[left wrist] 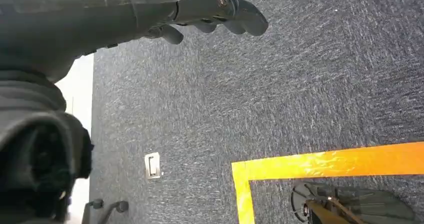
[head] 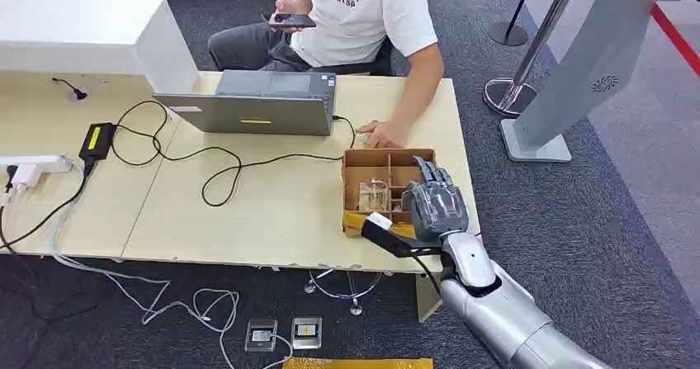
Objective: Pass the card to the sensor for recognition and then transmit it.
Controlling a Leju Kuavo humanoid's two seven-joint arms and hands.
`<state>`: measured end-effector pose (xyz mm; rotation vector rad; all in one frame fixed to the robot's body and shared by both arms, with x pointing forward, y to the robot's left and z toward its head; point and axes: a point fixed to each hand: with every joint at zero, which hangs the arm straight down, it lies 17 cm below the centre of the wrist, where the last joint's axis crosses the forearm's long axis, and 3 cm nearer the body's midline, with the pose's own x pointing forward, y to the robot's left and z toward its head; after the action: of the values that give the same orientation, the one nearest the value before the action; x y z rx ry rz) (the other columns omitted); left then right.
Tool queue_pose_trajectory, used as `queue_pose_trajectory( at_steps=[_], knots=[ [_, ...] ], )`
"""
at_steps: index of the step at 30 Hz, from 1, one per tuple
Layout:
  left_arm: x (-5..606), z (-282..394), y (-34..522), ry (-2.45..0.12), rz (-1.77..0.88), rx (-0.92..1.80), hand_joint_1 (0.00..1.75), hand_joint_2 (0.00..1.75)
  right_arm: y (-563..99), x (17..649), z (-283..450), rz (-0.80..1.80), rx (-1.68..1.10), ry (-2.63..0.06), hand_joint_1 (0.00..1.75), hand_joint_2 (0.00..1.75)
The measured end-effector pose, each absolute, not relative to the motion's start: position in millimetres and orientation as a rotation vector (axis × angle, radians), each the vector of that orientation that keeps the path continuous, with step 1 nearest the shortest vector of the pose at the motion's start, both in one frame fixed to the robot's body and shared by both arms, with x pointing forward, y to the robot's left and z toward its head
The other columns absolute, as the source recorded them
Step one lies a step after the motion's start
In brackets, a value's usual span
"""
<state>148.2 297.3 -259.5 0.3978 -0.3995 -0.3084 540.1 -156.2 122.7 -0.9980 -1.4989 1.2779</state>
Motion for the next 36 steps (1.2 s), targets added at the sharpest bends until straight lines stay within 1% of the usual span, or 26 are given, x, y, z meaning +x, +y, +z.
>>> queue_pose_trajectory(
  at_steps=[7,8,13,15,16,17,22,24,25,29,32,35,36],
  knots=[
    [149,-259,297,-0.403,-0.319,0.399,0.00,0.00,-160,563,189,1.172,-1.093,-1.607,1.73,1.75],
    [149,-259,297,-0.403,-0.319,0.399,0.00,0.00,-161,566,201,1.158,-1.105,-1.624,1.66,1.75],
    [149,-259,297,-0.404,-0.322,0.399,0.00,0.00,-158,579,259,1.113,-1.170,-1.711,1.62,1.75],
    [150,-259,296,-0.408,-0.329,0.398,0.00,0.00,-155,581,277,1.111,-1.192,-1.734,1.57,1.75],
    [151,-259,295,-0.409,-0.333,0.394,0.00,0.00,-153,582,284,1.115,-1.203,-1.742,1.57,1.75],
    [152,-259,295,-0.409,-0.336,0.391,0.00,0.00,-152,582,289,1.120,-1.210,-1.745,1.62,1.75],
    [156,-259,293,-0.408,-0.351,0.381,0.00,0.00,-145,588,310,1.153,-1.231,-1.752,1.61,1.75],
    [158,-258,292,-0.409,-0.357,0.379,0.00,0.00,-139,591,318,1.168,-1.221,-1.761,1.64,1.75],
    [160,-258,292,-0.410,-0.363,0.378,0.00,0.00,-137,593,318,1.180,-1.213,-1.756,1.61,1.75],
    [166,-257,291,-0.417,-0.379,0.377,0.00,0.00,-134,607,324,1.196,-1.199,-1.733,1.69,1.75],
    [170,-256,292,-0.424,-0.389,0.379,0.00,0.00,-136,618,330,1.179,-1.188,-1.713,1.68,1.75],
    [171,-255,293,-0.421,-0.398,0.384,0.00,0.00,-141,630,337,1.175,-1.205,-1.676,1.69,1.75],
    [170,-256,294,-0.417,-0.399,0.385,0.00,0.00,-142,633,341,1.174,-1.217,-1.667,1.73,1.75]
  ],
)
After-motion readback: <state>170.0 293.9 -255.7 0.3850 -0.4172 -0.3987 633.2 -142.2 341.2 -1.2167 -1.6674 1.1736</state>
